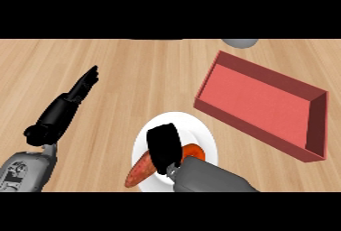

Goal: Pick the sweet potato from the plate and place it in the cardboard box

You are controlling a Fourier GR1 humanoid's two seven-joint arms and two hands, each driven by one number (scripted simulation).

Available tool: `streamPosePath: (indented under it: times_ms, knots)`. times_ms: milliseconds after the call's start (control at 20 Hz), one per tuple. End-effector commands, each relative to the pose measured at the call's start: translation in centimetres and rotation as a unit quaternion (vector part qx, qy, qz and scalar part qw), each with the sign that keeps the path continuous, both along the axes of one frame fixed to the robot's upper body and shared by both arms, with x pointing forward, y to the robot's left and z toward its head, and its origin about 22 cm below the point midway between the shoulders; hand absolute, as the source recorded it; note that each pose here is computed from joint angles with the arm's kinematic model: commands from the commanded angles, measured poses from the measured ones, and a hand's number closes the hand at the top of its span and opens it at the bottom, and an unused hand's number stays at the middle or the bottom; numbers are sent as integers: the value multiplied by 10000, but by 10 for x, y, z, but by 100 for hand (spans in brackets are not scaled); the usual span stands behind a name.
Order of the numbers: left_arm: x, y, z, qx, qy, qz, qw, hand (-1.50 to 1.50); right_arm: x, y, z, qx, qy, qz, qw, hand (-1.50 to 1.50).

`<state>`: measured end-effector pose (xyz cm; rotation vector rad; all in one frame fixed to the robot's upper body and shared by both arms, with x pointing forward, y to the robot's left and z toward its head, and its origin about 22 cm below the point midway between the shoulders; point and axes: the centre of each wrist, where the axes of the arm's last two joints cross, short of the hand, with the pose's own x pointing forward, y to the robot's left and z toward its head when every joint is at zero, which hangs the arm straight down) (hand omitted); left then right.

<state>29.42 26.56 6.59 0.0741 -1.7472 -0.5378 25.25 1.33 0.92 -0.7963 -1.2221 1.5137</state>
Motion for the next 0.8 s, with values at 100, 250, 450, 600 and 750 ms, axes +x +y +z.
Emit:
streamPosePath:
  times_ms: [100, 250, 450, 600, 750]
  knots:
    - [-1, -6, -14, -17, 8, 124, 9999, 0, -36, 4, 18, 914, -340, 2472, 9640, 150]
    - [5, 8, 6, 39, -34, 102, 9999, 0, -23, 0, 51, 1116, -813, 2686, 9533, 150]
    - [-4, -3, -10, -5, 56, 142, 9999, 0, -35, -34, 81, 1089, -1526, 2850, 9400, 150]
    - [-5, -2, -10, 46, -60, 169, 9998, 0, -36, -48, 119, 1389, -1809, 2576, 9389, 150]
    - [-7, 7, -8, 19, 50, 158, 9999, 0, -24, -57, 143, 1893, -2134, 1604, 9449, 150]
